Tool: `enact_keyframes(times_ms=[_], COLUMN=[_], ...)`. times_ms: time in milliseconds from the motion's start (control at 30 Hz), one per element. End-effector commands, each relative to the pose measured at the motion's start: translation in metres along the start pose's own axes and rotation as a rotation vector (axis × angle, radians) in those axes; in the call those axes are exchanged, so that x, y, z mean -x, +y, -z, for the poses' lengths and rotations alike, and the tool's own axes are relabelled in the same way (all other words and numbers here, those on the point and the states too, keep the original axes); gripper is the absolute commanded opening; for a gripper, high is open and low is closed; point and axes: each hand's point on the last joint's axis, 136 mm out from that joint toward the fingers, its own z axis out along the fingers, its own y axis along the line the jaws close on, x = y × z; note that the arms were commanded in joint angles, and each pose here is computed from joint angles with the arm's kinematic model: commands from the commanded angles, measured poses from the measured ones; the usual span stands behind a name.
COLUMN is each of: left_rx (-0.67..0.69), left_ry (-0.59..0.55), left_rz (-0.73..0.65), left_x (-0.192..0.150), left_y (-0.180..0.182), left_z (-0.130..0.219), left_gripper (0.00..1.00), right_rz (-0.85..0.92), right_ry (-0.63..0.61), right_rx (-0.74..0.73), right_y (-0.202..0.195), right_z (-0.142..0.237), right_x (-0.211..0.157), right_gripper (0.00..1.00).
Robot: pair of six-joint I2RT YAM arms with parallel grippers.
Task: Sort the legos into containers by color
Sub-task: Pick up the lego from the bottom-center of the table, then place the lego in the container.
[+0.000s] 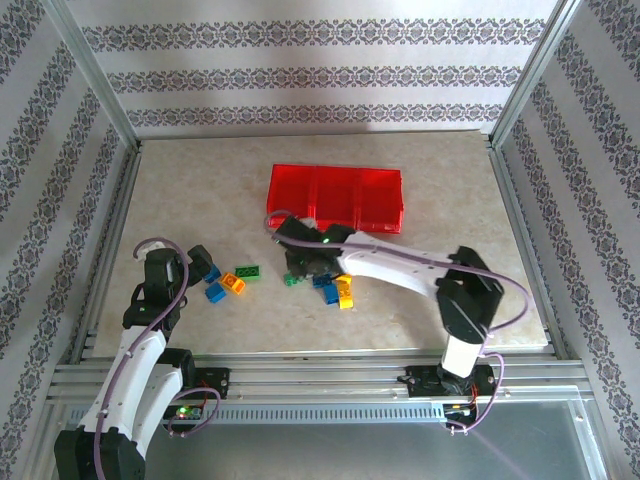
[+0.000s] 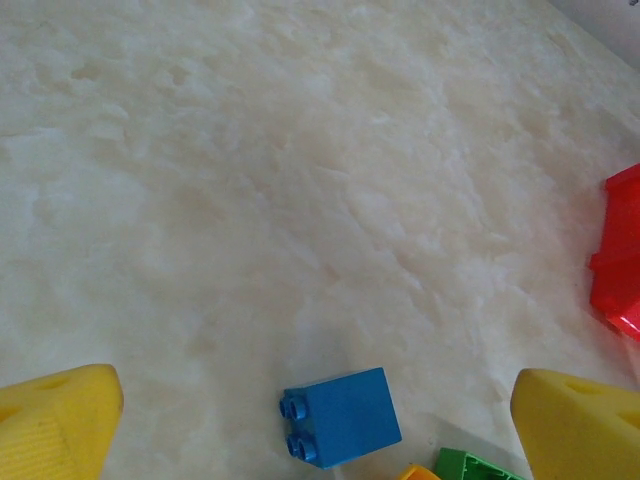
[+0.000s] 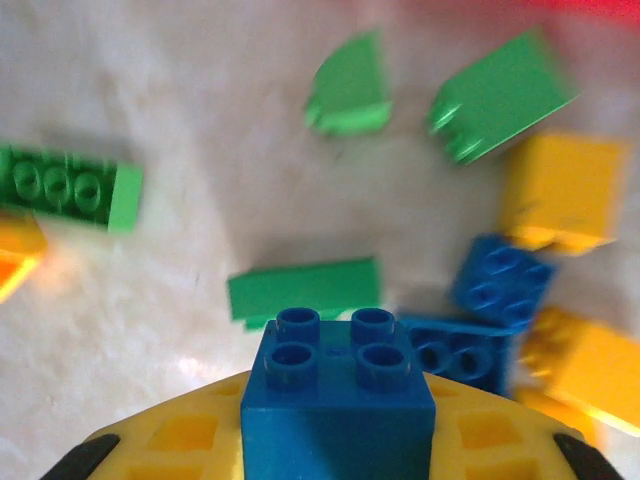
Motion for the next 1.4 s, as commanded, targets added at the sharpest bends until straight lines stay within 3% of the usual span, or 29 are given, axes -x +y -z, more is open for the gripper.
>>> enact_keyframes(times_ms=[0, 267, 533, 933, 1367], left_rx=[-0.076, -0.094, -0.104, -0.126, -0.109], left_ry=[-0.049, -0.036, -0.001, 0.025, 0.08], left_rz=[-0.028, -0.043, -0.1, -0.174, -0.281], left_x=[0.018, 0.021, 0.023, 0.009, -0.013], left_y=[-0.02, -0.027, -0.037, -0.057, -0.068], left_z=[0.006, 0.004, 0.013, 0.021, 0.022], left_gripper=[1.0, 1.0, 1.0, 1.0, 1.0], right_rz=[-0.013, -0.174, -0.222, -0.231, -0.196], right_ry=[-0.094, -0.213, -0.2, -0.099, -0.029], right_rx=[-0.107, -0.157, -0.199, -0.229, -0.274], right_y=[-0.053, -0.142, -0.198, -0.238, -0.25], right_z=[0.021, 0.043, 0.024, -0.032, -0.065], right_x=[0.03, 0.09, 0.132, 0.153, 0.14], right_gripper=[0.19, 0.19, 0.18, 0.21, 0.32])
